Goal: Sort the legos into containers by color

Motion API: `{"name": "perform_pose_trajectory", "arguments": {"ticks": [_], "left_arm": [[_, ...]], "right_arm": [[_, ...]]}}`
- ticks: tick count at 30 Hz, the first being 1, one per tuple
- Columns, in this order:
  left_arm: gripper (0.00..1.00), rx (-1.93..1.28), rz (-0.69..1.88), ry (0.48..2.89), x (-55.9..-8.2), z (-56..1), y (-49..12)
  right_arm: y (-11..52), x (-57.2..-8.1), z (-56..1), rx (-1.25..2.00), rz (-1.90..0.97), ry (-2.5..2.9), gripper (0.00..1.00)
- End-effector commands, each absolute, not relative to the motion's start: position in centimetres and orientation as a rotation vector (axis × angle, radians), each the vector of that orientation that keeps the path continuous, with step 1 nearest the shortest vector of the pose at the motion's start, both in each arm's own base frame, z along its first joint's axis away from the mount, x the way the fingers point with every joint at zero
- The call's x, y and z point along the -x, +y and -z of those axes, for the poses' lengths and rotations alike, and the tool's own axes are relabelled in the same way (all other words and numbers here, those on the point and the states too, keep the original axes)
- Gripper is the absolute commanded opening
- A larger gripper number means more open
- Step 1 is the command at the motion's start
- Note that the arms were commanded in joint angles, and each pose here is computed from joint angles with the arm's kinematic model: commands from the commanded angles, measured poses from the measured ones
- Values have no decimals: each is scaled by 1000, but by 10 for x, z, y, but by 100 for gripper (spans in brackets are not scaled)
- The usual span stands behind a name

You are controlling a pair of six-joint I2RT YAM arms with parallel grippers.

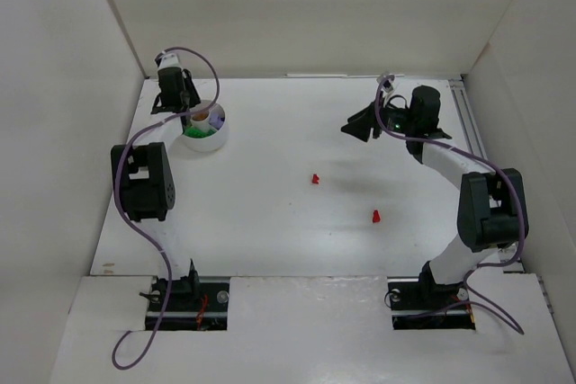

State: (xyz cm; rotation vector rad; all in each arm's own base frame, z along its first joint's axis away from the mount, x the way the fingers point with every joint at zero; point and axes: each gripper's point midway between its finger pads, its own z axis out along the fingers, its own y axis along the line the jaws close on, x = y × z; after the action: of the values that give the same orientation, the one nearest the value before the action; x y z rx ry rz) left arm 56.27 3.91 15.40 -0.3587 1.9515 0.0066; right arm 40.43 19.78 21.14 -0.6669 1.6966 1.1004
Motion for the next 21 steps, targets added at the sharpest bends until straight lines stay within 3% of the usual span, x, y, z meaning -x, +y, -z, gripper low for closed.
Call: {"name": "perform_pose_trajectory", "arguments": {"ticks": [1,13,21], "left_arm": [[0,314,10,1932,-574,-158,35],[3,213,58,1950,-578,-151,23],[20,198,80,1945,-572,-157,19]], "right_arm": [[197,-411,-234,734,-1070,1607,61],[198,-412,-225,724,-1082,1632,61],[198,-412,-225,724,-1082,1632,61]]}}
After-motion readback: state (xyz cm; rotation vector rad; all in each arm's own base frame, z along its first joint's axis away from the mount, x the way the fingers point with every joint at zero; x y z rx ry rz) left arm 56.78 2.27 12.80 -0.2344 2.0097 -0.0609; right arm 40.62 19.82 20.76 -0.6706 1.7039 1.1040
